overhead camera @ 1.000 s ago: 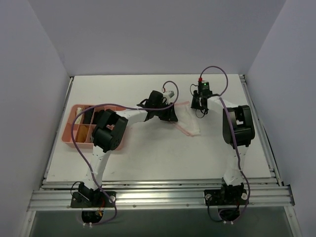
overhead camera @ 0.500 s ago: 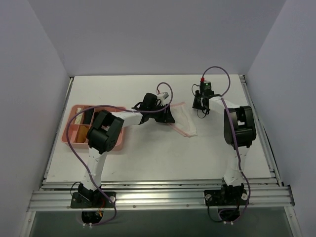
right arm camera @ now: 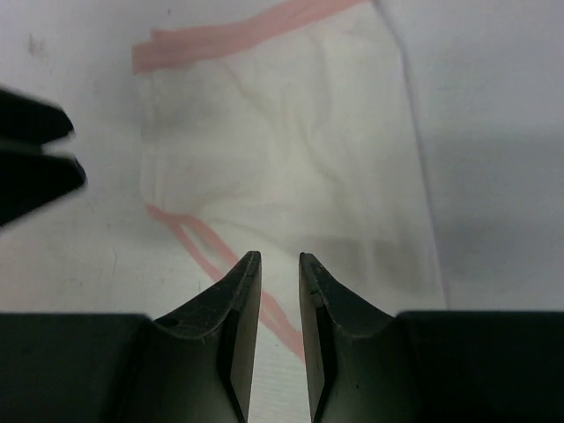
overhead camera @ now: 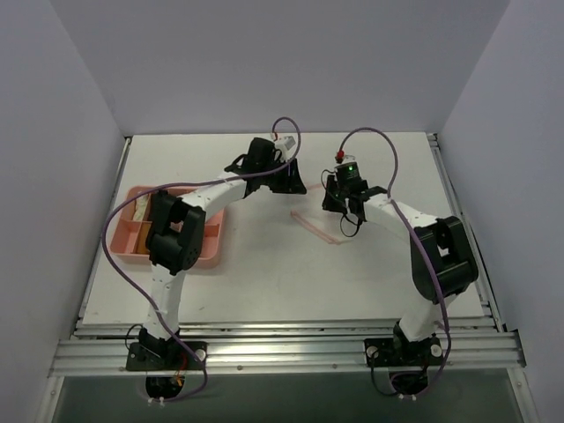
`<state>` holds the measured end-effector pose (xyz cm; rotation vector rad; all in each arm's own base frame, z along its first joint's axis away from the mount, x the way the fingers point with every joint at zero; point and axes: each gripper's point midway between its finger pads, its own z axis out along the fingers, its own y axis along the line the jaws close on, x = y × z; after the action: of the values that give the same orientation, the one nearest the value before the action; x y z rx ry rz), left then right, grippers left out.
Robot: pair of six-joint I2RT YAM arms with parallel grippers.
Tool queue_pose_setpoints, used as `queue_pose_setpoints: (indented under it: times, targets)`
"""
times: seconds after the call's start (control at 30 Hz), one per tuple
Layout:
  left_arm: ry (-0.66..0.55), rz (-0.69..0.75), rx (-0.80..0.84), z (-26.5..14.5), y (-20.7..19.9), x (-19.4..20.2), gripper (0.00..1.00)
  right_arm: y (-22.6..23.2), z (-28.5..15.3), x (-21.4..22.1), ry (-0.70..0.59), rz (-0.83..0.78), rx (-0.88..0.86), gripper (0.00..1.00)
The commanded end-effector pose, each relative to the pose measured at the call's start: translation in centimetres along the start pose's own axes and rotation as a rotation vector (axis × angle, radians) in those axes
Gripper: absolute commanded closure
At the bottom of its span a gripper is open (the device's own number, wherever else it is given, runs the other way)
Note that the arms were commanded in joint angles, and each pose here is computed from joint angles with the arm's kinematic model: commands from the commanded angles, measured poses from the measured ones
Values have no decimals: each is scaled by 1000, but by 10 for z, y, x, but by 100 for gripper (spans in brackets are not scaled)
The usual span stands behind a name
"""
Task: Roll the underwear
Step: Fold the underwear
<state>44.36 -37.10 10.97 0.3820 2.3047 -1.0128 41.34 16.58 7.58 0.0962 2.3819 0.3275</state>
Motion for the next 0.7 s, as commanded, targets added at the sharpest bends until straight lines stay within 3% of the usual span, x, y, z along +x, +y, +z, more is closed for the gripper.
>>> queue_pose_setpoints:
  times: [0.0, 0.4, 0.67]
  targets:
    - [0, -3, -89, 3, 28, -12, 49, 5, -5, 12, -17, 32, 6, 80]
    - [20, -43, -155, 35, 73, -6, 49, -30, 1, 90, 79, 13, 174, 80]
    - [22, -53, -188, 27, 79, 1, 49, -78, -19, 84, 60, 22, 372, 79]
